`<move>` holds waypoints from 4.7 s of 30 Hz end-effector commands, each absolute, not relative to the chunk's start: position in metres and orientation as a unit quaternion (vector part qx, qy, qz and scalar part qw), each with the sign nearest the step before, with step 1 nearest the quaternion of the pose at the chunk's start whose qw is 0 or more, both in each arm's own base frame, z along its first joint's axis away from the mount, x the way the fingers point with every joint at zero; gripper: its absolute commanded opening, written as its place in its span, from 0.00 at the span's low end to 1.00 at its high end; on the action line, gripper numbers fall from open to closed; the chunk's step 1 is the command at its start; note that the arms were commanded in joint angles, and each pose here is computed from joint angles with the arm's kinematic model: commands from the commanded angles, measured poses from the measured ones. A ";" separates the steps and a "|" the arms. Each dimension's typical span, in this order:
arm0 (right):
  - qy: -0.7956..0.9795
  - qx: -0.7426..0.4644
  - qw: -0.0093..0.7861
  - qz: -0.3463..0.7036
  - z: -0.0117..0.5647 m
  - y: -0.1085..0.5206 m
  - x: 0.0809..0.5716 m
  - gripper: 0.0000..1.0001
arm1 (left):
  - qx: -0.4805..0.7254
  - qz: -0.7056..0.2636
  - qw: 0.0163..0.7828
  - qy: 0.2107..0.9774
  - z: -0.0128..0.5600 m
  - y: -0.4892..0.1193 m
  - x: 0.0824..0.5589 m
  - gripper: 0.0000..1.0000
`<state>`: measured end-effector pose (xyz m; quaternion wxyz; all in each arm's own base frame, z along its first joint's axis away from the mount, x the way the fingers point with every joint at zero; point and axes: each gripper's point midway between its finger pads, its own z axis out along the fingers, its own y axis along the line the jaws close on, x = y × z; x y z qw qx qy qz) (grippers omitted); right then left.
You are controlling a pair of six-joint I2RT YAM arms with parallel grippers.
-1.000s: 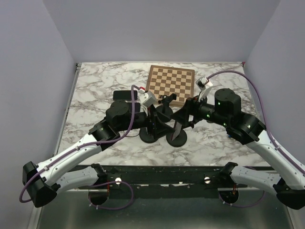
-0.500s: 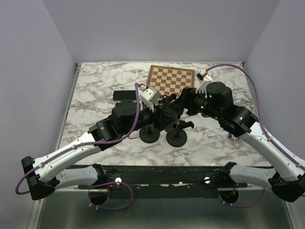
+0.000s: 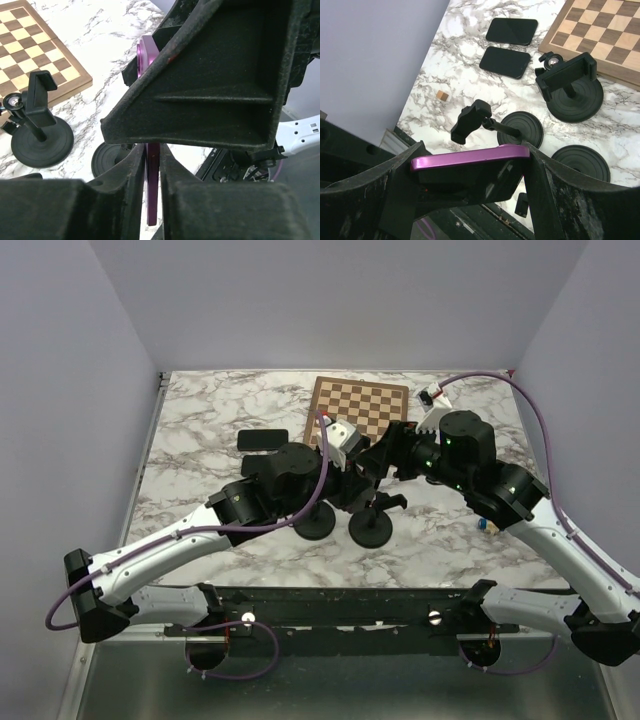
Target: Remove the phone from the phone stand
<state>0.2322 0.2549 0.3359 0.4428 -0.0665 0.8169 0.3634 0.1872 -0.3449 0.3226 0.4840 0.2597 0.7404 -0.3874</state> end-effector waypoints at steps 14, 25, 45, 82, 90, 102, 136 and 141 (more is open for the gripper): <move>0.775 -0.062 0.486 0.400 0.378 0.248 0.223 0.91 | 0.267 -0.358 0.537 0.715 0.361 -0.338 0.195 0.00; 0.732 0.040 0.586 0.345 0.416 0.181 0.228 1.00 | 0.206 -0.300 0.608 0.705 0.400 -0.287 0.211 0.00; 0.734 0.084 0.601 0.305 0.391 0.146 0.221 1.00 | -0.316 -0.207 0.619 0.688 0.333 -0.052 0.271 0.00; 0.746 0.082 0.587 0.305 0.376 0.146 0.216 1.00 | -0.616 -0.308 0.307 0.657 0.074 -0.083 0.326 0.00; 0.746 0.082 0.586 0.306 0.376 0.146 0.216 1.00 | -0.628 -0.284 0.321 0.649 0.065 -0.075 0.342 0.00; 0.746 0.084 0.586 0.304 0.379 0.144 0.214 1.00 | -0.629 -0.301 0.324 0.639 0.064 -0.082 0.371 0.00; 0.751 0.079 0.584 0.298 0.377 0.147 0.218 1.00 | -0.574 -0.341 0.308 0.678 0.126 -0.087 0.331 0.98; 0.751 0.079 0.585 0.295 0.377 0.147 0.218 1.00 | -0.512 -0.340 0.391 0.685 0.181 -0.074 0.327 0.98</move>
